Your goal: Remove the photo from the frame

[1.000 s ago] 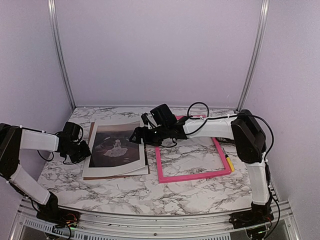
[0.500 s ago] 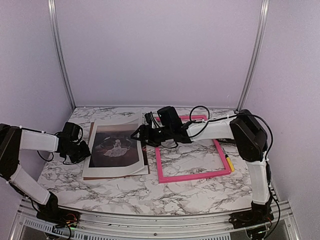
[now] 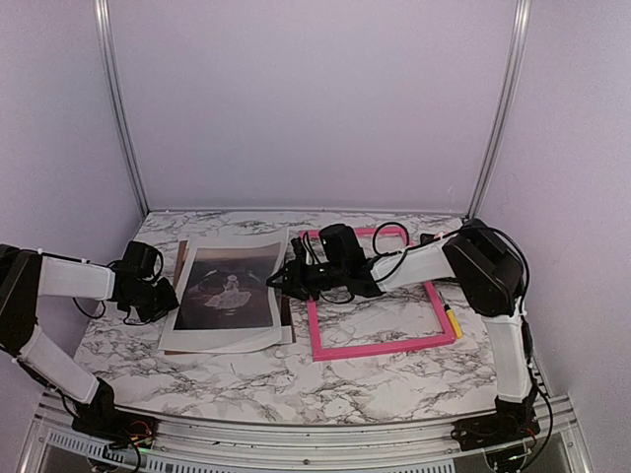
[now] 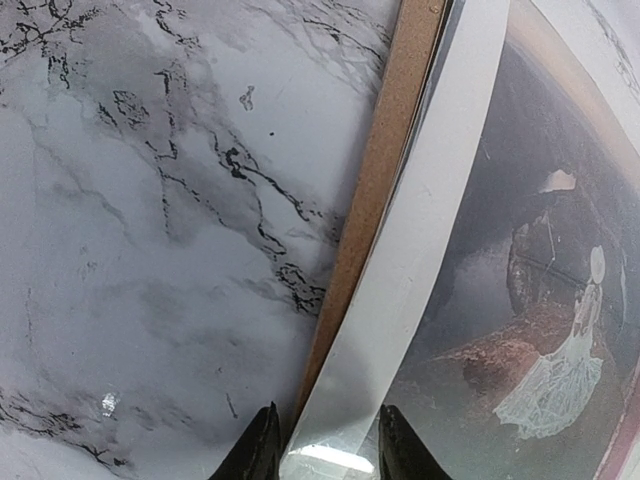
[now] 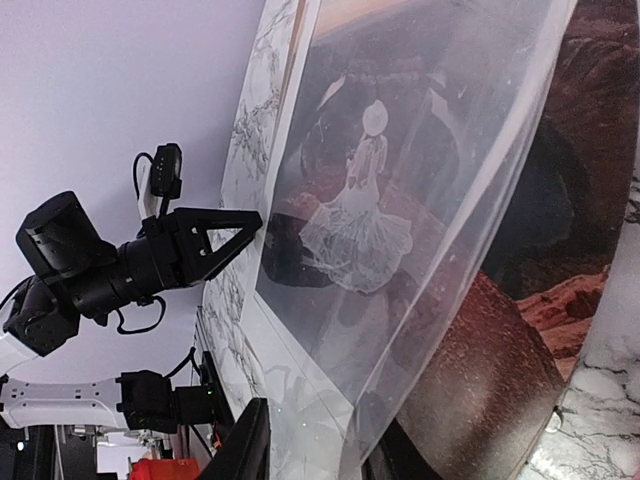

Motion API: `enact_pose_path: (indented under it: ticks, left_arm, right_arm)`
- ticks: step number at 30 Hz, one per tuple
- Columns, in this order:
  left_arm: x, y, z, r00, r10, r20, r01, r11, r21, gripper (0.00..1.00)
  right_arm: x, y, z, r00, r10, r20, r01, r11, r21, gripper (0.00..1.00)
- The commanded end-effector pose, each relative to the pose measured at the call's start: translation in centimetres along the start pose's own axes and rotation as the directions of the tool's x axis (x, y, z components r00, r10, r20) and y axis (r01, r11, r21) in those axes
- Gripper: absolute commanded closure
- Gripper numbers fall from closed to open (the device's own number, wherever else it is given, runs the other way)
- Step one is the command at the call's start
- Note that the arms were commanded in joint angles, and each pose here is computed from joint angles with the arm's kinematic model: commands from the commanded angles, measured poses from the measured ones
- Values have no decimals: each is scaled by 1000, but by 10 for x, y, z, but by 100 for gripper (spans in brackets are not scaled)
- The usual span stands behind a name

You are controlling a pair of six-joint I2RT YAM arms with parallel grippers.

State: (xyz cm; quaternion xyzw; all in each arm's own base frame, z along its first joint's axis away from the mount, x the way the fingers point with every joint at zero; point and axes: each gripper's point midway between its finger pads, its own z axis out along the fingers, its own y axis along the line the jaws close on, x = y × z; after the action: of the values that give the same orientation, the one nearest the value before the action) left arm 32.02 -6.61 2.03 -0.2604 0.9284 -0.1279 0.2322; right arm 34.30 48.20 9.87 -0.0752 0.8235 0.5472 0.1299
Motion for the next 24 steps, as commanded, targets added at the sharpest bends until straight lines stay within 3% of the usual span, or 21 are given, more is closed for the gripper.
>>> enact_pose_path:
  ticks: [1,9,14,20,24]
  left_arm:
    - [14,6,-1,999,-2,-51,1,1000,-4,66]
    - [14,5,-1,999,5,-50,-6,1000,-8,66]
    - [13,5,0,999,5,-52,-6,1000,-10,66]
    - [10,3,-2,999,12,-46,-12,1000,-11,65]
    - [4,3,-7,999,30,-28,-31,999,-24,59]
  right_arm:
    - [-1,7,4,1000,4,-10,-4,998,-60,70]
    - [-3,-23,7,998,-55,-22,57,989,137,72]
    - [3,-38,11,998,-39,-49,47,984,171,73]
    - [1,-33,12,998,-46,-52,54,986,156,97]
    - [-15,-15,0,994,-105,-27,108,980,166,100]
